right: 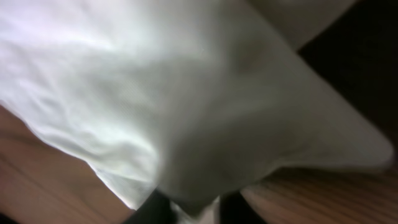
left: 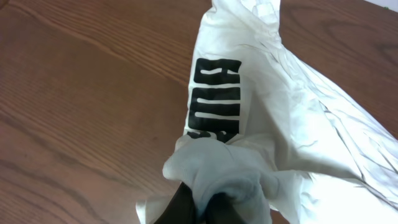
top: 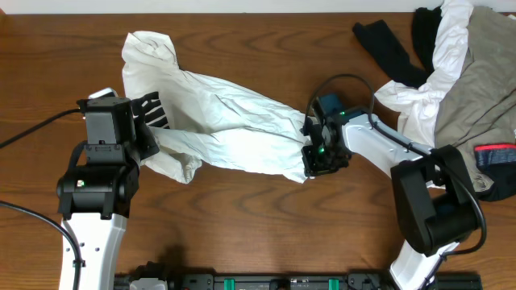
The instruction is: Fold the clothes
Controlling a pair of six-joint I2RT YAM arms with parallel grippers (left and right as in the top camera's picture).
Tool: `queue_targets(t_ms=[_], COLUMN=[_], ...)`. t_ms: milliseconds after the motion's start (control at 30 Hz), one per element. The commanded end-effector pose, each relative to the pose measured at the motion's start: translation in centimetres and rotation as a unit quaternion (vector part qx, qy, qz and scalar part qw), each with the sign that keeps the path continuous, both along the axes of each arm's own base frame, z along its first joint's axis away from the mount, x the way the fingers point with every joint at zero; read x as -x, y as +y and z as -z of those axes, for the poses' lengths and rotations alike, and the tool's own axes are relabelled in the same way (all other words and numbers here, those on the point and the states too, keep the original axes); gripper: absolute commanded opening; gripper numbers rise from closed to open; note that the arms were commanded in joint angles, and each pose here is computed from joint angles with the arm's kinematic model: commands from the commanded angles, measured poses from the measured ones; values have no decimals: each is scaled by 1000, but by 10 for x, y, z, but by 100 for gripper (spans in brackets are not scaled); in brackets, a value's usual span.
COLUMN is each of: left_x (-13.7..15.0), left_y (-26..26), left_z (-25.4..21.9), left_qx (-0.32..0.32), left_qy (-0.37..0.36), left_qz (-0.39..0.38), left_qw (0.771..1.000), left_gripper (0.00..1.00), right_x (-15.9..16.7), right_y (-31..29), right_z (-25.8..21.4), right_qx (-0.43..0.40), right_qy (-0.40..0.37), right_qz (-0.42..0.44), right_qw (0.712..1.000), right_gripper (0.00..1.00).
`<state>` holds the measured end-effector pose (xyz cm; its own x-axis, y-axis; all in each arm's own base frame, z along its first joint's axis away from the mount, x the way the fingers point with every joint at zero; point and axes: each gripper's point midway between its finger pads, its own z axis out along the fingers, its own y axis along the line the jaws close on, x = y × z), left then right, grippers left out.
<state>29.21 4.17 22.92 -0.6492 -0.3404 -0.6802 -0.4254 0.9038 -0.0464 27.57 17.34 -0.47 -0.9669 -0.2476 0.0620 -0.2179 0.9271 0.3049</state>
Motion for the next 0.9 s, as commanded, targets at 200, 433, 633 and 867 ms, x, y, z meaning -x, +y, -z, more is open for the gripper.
queue_targets(t_ms=[200, 433, 633, 867], left_x=[0, 0, 0, 0], left_y=[5, 5, 5, 5], left_z=[-3, -3, -3, -3], left_qx=[-13, -13, -13, -13], left_qy=[0, -1, -1, -1], left_qz=[-3, -3, -3, -3], left_qw=[1000, 1000, 1000, 1000], left_gripper=[6, 6, 6, 7], right_x=[16, -1, -15, -14], right_y=[-21, -38, -35, -36], right_z=[24, -14, -55, -66], right_qx=[63, 98, 74, 70], right_qy=[24, -31, -95, -107], right_qz=[0, 9, 18, 20], right_qw=[998, 995, 993, 992], right_gripper=[1, 2, 1, 1])
